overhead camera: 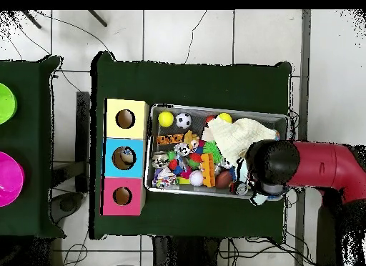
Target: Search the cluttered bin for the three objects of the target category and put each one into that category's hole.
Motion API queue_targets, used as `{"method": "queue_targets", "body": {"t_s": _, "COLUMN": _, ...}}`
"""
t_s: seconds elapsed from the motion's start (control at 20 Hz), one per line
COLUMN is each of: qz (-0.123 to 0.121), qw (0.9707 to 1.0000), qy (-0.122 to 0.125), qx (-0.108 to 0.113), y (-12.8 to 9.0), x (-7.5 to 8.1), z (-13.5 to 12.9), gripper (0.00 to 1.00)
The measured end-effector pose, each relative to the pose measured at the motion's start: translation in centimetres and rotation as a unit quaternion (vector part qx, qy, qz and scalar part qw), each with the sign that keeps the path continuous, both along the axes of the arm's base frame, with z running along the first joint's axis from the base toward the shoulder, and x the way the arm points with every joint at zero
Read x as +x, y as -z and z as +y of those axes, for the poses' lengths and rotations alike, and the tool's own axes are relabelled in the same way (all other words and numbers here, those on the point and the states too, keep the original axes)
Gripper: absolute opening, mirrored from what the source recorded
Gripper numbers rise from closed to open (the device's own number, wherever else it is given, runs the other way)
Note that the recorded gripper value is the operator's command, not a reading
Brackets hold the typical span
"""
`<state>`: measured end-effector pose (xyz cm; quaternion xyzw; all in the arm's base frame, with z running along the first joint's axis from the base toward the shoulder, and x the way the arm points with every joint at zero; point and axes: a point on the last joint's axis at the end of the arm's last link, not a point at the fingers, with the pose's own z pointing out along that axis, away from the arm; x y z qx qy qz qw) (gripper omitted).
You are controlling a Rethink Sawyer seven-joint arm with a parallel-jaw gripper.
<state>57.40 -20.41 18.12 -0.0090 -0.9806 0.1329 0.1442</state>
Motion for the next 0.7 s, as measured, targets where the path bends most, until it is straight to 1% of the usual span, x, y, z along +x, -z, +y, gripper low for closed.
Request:
{"method": "queue_targets", "body": {"t_s": 0.35, "qz": 0.015, "qw": 0.9998, "qy": -0.009, "qx": 0.003, "y": 2.3, "x": -0.8, "z": -0.2, "gripper": 0.00}}
{"method": "queue_targets", "body": {"t_s": 0.4, "qz": 0.016, "qw": 0.9998, "qy": -0.014, "qx": 0.004, "y": 3.0, "x": -1.0, "z": -0.1, "gripper": 1.00}}
{"method": "queue_targets", "body": {"t_s": 0.7, "qz": 0.015, "qw": 0.9997, "qy": -0.020, "qx": 0.010, "y": 4.0, "x": -1.3, "z": 0.2, "gripper": 1.00}}
